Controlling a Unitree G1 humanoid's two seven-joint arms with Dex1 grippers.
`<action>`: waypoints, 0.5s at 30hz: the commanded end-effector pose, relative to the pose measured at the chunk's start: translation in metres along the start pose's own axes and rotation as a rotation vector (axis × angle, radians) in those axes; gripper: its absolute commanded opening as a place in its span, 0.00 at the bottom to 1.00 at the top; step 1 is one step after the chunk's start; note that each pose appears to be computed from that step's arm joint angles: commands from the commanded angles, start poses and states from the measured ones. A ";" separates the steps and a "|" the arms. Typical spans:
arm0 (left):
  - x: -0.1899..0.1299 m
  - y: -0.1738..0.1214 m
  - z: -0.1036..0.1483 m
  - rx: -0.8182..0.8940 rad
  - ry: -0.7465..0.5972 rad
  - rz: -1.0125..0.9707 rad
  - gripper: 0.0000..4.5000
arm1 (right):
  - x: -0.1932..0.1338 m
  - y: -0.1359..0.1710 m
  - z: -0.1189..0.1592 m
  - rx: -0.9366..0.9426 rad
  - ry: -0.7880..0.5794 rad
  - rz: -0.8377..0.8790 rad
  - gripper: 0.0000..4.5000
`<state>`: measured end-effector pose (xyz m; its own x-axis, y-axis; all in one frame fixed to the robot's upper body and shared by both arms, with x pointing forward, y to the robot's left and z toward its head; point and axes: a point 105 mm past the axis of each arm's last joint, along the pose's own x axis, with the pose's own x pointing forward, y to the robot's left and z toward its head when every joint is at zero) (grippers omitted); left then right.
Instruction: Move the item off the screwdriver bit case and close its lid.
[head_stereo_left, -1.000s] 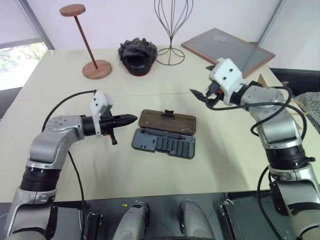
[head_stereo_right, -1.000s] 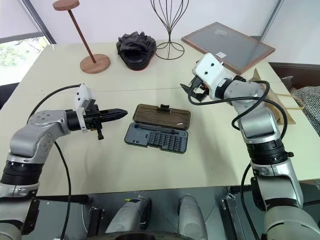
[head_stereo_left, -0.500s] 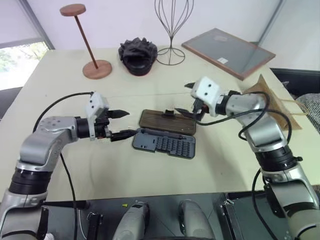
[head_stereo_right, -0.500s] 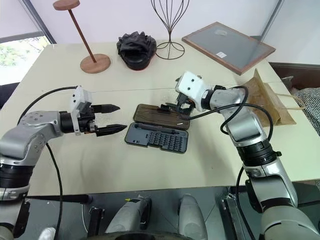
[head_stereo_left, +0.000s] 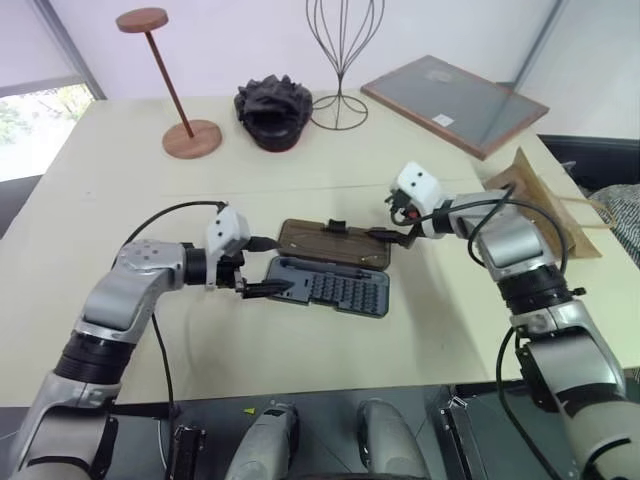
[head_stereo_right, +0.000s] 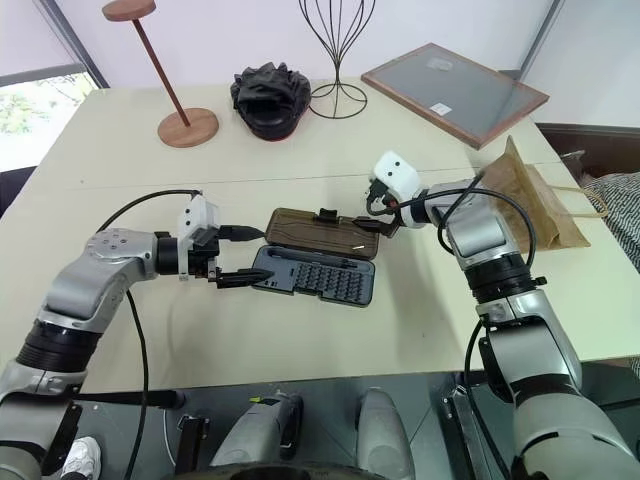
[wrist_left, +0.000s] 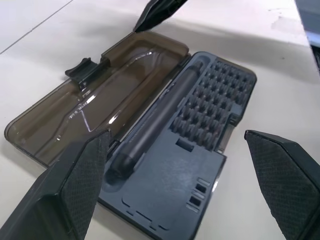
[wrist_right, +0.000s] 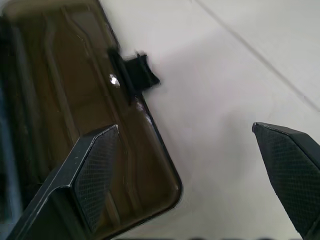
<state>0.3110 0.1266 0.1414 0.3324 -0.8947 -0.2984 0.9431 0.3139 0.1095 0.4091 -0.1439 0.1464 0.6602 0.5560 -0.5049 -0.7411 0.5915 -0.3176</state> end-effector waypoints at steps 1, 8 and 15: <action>0.001 -0.002 0.002 0.040 -0.005 0.009 0.99 | 0.004 -0.004 0.010 -0.031 -0.025 -0.017 1.00; -0.001 -0.003 0.002 0.046 -0.004 0.031 1.00 | 0.013 0.006 -0.006 -0.025 0.009 0.021 0.70; -0.004 0.004 0.009 0.063 -0.018 0.063 1.00 | 0.016 0.019 -0.018 -0.050 0.044 0.073 0.00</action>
<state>0.3104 0.1262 0.1357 0.3630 -0.8801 -0.3061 0.9317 0.3389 0.1306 0.4053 -0.1428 0.1211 0.6102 0.5574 -0.5629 -0.7815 0.5402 -0.3122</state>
